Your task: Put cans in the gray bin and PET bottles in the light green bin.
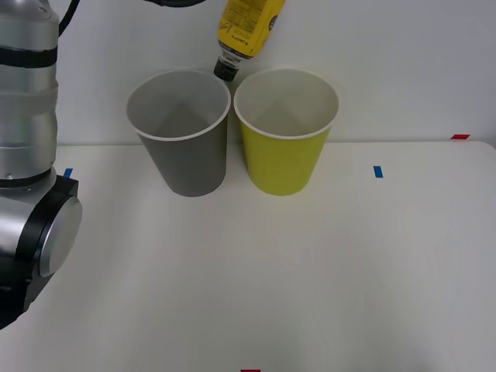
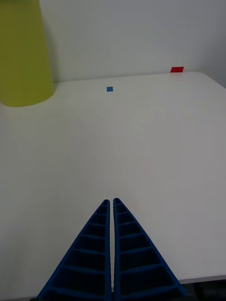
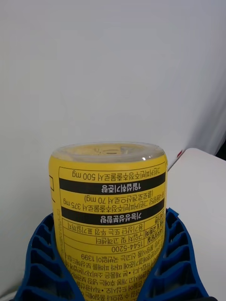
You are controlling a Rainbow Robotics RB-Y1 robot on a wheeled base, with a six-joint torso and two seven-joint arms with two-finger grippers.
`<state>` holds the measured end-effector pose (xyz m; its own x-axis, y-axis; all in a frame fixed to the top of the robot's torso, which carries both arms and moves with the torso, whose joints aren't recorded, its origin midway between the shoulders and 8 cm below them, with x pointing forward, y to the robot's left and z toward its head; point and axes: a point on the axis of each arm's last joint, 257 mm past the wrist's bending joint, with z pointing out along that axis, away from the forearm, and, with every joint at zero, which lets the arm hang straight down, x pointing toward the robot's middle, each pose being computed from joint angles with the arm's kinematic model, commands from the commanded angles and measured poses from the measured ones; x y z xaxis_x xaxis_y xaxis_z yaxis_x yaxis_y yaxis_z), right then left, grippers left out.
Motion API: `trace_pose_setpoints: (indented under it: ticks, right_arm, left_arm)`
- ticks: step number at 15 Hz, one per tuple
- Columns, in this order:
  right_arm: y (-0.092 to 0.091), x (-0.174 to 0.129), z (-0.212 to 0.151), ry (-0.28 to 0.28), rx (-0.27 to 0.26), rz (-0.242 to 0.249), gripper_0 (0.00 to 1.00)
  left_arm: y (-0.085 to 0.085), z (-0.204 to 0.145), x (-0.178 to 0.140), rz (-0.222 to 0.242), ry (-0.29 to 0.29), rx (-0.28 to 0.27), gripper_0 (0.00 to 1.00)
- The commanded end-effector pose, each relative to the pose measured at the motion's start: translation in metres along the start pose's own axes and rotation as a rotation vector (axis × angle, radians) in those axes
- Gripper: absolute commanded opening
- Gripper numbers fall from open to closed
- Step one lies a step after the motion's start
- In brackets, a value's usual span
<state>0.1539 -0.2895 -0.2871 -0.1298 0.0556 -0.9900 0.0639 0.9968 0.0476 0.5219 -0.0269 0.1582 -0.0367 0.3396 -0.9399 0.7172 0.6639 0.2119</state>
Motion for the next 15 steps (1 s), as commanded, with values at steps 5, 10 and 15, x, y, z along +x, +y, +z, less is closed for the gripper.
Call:
trace_pose_setpoints:
  ticks: [5,10,15]
  right_arm:
    - [0.0,0.0,0.0,0.0,0.0,0.0,0.0]
    - [0.0,0.0,0.0,0.0,0.0,0.0,0.0]
    - [0.0,0.0,0.0,0.0,0.0,0.0,0.0]
  left_arm:
    - [-0.001,0.056,-0.017,-0.016,-0.084,0.006,0.0]
    - [-0.009,0.083,-0.027,-0.015,-0.182,0.009,0.0]
    - [-0.008,0.109,-0.025,-0.036,-0.249,0.001,0.0]
